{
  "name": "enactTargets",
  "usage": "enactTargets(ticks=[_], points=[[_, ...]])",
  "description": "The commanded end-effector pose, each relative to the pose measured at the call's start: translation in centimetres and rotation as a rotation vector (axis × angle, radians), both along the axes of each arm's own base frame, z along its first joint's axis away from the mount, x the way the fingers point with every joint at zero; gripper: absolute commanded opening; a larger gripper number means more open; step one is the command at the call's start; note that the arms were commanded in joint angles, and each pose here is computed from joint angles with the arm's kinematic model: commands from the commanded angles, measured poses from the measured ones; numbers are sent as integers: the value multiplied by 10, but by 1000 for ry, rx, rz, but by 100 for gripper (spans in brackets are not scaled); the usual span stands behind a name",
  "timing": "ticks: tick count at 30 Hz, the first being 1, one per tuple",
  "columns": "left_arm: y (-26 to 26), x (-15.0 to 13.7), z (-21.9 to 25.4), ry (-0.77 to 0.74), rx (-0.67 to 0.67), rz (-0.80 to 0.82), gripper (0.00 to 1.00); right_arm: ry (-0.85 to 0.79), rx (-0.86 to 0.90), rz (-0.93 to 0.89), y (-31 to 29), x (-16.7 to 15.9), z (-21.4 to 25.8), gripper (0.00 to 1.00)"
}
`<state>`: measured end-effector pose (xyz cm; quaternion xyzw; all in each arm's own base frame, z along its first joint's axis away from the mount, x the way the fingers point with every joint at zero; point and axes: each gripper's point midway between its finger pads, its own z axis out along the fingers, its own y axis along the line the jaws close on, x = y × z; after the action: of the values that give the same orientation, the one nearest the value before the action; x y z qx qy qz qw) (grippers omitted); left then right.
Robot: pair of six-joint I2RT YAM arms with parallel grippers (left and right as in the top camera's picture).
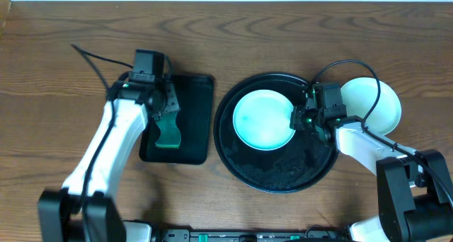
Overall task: Clean dirty plates on tray and stack at the side
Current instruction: 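Carry the sponge back and lower it into the black tray, then release the sponge and raise the left gripper beside the tray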
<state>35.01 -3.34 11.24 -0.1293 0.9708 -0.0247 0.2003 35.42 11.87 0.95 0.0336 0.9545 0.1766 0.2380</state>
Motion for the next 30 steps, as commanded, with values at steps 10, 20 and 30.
enactTargets(ticks=[10, 20, 30], points=[[70, -11, 97, -273, 326, 198, 68, 4, 31, 18, 9, -2, 1, 9], [98, -33, 103, -225, 490, 267, 78, -3, 33, 17, 8, 0, 1, 27], [97, -32, 103, -225, 489, 267, 79, 1, 32, 16, 8, -1, 1, 28]])
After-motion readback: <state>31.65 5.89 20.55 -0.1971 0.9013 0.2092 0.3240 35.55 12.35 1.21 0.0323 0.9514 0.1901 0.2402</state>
